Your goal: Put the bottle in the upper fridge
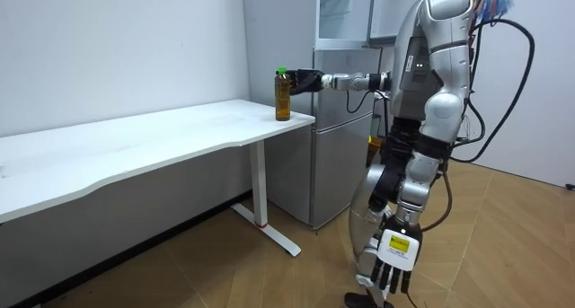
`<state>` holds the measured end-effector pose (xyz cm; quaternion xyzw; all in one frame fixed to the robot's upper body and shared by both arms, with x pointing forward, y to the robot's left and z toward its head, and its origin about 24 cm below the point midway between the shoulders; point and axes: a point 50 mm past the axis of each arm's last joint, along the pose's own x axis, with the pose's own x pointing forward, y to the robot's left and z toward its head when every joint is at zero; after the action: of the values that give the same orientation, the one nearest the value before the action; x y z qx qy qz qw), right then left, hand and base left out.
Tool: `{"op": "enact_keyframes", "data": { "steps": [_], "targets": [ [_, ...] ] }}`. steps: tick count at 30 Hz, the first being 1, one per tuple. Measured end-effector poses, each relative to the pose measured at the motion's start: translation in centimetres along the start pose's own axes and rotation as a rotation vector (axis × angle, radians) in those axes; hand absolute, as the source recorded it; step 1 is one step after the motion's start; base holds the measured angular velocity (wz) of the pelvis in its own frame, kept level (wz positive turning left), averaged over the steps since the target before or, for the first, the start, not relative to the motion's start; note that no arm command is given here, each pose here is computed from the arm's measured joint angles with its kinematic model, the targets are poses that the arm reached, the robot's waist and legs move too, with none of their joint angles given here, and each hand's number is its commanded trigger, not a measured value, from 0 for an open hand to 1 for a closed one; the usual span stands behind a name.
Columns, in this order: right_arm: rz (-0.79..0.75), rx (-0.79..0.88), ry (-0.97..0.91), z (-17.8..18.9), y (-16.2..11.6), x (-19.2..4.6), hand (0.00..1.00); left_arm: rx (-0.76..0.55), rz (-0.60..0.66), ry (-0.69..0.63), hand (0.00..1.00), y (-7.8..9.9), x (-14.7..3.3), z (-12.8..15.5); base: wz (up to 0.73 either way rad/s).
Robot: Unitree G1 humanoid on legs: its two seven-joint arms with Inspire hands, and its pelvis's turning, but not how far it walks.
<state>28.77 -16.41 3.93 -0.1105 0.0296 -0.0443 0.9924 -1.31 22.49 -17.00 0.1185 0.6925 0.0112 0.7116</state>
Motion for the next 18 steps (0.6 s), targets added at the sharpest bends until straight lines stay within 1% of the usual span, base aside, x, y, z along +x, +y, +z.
{"op": "enact_keyframes", "data": {
  "steps": [4, 10, 14, 18],
  "targets": [
    [-0.062, -0.005, 0.060, -1.1, -0.3, 0.0, 0.00, 0.003, 0.006, 0.006, 0.00, -0.1, 0.0, 0.0, 0.04],
    [-0.138, 0.015, 0.159, -2.9, -0.5, -0.3, 0.00, 0.058, -0.009, 0.019, 0.00, -0.6, -0.1, 0.1, 0.15],
    [-0.182, 0.029, 0.228, -4.2, -0.6, -0.5, 0.00, 0.057, -0.008, 0.014, 0.00, -0.8, -0.1, 0.3, 0.06],
    [-0.225, 0.027, 0.234, -4.3, -0.8, -0.5, 0.00, 0.056, 0.010, 0.015, 0.00, -0.9, -0.1, 0.3, 0.06]
  ]
}}
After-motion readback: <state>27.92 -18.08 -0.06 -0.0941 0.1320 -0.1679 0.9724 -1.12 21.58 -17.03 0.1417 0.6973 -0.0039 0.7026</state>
